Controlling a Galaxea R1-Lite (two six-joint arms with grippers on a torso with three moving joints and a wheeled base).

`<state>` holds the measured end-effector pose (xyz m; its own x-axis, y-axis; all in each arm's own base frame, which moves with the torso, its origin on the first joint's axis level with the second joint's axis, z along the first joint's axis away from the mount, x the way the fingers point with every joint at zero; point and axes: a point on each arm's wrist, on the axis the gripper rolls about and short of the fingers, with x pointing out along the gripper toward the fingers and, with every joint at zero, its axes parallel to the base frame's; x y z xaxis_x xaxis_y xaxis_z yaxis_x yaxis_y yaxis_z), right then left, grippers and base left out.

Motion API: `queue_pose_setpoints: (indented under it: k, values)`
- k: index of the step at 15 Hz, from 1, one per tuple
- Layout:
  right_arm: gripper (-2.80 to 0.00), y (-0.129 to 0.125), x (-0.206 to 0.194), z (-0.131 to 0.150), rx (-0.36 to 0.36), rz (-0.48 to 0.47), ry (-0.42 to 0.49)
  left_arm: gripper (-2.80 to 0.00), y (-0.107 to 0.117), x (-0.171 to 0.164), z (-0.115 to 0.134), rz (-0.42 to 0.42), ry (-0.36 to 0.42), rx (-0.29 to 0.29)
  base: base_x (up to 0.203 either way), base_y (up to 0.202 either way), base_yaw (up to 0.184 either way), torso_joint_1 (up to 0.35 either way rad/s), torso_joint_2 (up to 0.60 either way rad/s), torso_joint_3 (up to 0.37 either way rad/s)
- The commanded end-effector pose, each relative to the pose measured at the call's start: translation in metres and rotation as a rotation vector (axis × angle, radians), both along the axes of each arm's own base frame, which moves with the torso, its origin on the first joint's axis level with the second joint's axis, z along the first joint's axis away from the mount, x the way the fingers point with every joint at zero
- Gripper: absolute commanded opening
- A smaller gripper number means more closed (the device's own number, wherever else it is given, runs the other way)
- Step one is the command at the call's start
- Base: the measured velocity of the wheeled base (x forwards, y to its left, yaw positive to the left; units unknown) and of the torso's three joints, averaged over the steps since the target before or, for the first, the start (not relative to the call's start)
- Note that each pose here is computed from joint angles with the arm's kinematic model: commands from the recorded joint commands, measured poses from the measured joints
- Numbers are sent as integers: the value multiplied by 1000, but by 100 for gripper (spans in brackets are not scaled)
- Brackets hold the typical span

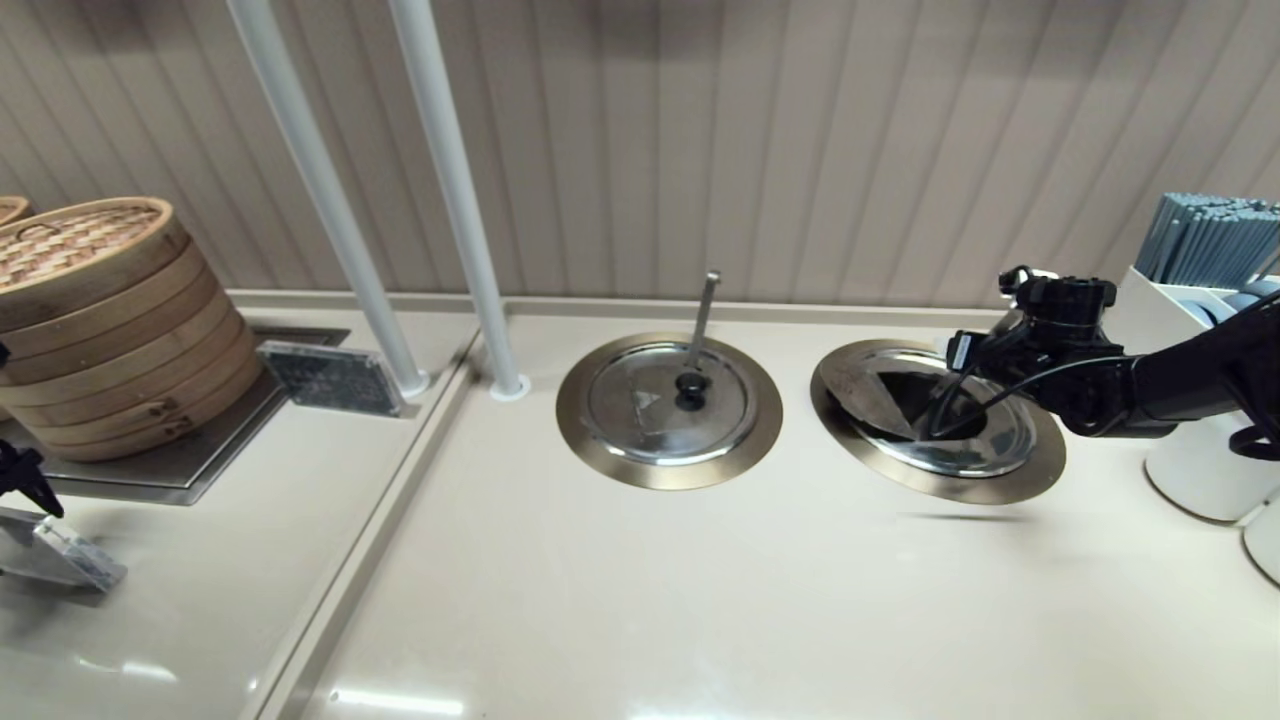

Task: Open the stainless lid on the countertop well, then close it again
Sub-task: Stir with a spoon

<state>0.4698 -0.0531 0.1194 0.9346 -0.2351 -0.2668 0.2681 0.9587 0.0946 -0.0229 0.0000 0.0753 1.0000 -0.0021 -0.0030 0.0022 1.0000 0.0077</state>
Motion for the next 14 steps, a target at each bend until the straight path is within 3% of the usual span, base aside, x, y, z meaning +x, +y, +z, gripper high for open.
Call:
queue_pose_setpoints:
  k: [1,11,12,13,14]
  values:
    - [0,-5,17,-17,1,-7,9,-280,0,0,0,1,-1,-1,0,0,0,0,0,0]
    - [0,-10,51,-27,-3,-13,-10,-280,0,0,0,1,1,0,0,0,0,0,0,0]
    - [-127,-11,51,-26,-3,-14,-11,-280,0,0,0,1,-1,0,0,0,0,0,0,0]
    - [-280,-11,51,-26,-5,-15,-10,-280,0,0,0,1,-1,0,0,0,0,0,0,0]
    - [-280,-11,51,-26,-4,-16,-11,-280,0,0,0,1,0,0,0,0,0,0,0,0]
